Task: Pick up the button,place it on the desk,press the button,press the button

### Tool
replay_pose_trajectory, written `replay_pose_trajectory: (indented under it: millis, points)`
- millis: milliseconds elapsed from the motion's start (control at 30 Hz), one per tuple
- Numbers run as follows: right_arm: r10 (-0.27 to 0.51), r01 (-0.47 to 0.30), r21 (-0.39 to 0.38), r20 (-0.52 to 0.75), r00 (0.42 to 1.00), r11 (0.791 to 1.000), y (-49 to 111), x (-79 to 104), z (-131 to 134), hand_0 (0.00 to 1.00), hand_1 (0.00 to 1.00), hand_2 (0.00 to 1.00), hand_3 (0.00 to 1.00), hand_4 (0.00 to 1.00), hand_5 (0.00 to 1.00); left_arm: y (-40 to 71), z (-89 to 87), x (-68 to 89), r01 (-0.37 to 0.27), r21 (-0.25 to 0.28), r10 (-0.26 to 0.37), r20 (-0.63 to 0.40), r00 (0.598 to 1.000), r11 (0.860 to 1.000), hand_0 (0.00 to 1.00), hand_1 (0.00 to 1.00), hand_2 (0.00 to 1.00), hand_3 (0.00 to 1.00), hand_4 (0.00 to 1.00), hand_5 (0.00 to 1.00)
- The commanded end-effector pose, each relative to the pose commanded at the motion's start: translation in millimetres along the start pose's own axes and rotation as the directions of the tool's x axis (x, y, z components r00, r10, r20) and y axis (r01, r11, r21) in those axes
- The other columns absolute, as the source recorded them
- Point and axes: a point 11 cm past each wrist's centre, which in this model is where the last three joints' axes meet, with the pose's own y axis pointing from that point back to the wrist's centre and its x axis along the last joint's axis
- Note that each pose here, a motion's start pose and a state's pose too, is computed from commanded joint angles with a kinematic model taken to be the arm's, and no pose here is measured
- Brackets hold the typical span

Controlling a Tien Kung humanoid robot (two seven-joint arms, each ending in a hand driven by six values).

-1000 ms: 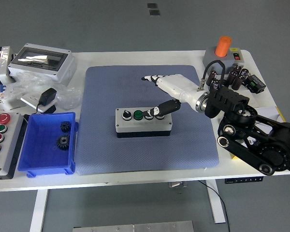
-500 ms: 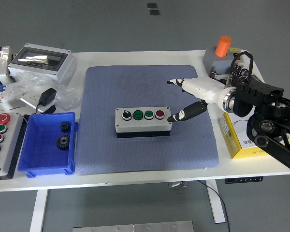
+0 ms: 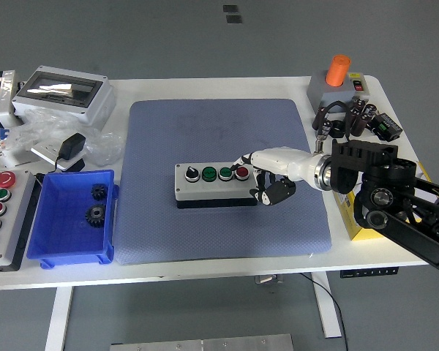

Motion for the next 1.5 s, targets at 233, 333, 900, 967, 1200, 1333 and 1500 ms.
replay_pose_trajectory:
  millis: [233, 333, 900, 967, 1200, 1333, 1500]
  points:
    - [-0.009, 0.009, -0.038, 0.023, 1.000, 0.999, -8.7, -5.7, 12.2, 0.421, 0.481, 0.265, 0.854, 0.235, 0.002, 0.0, -0.1, 0.5, 0.000, 0.000, 0.000, 0.001, 1.000, 1.000, 0.732, 0.735, 0.642, 0.777, 0.643, 0.174]
    - [-0.013, 0.014, -0.047, 0.027, 1.000, 0.999, -10.1, -8.1, 15.0, 0.419, 0.469, 0.260, 0.847, 0.234, 0.002, 0.0, 0.9, 0.7, 0.000, -0.003, 0.000, 0.001, 1.000, 1.000, 0.732, 0.735, 0.642, 0.778, 0.645, 0.175]
    - [-0.036, 0.038, -0.055, 0.042, 0.998, 0.998, -13.0, -16.9, 19.1, 0.410, 0.462, 0.259, 0.831, 0.239, 0.002, 0.1, 3.7, 0.3, 0.004, -0.013, -0.004, 0.002, 1.000, 1.000, 0.732, 0.735, 0.643, 0.779, 0.648, 0.177]
    - [-0.029, 0.031, -0.054, 0.047, 0.999, 0.998, -12.5, -15.0, 19.7, 0.407, 0.454, 0.259, 0.821, 0.239, 0.002, 0.1, 4.0, 0.2, 0.004, -0.014, -0.004, 0.002, 1.000, 1.000, 0.732, 0.736, 0.643, 0.778, 0.650, 0.177]
    - [0.003, 0.000, -0.038, 0.065, 0.998, 0.999, -10.6, -7.0, 18.5, 0.405, 0.452, 0.257, 0.815, 0.246, 0.002, 0.1, 4.0, -0.4, 0.006, -0.014, -0.006, 0.002, 1.000, 1.000, 0.732, 0.736, 0.646, 0.783, 0.656, 0.182]
    - [0.015, -0.013, -0.032, 0.074, 0.997, 0.999, -9.7, -3.7, 17.9, 0.399, 0.445, 0.258, 0.812, 0.248, 0.002, 0.1, 3.5, -0.8, 0.008, -0.013, -0.008, 0.003, 1.000, 1.000, 0.732, 0.736, 0.647, 0.783, 0.658, 0.183]
    - [0.023, -0.021, -0.031, 0.078, 0.997, 0.999, -8.8, -1.5, 18.6, 0.399, 0.445, 0.258, 0.812, 0.248, 0.002, 0.1, 3.0, -1.0, 0.009, -0.012, -0.009, 0.003, 1.000, 1.000, 0.732, 0.736, 0.647, 0.783, 0.658, 0.183]
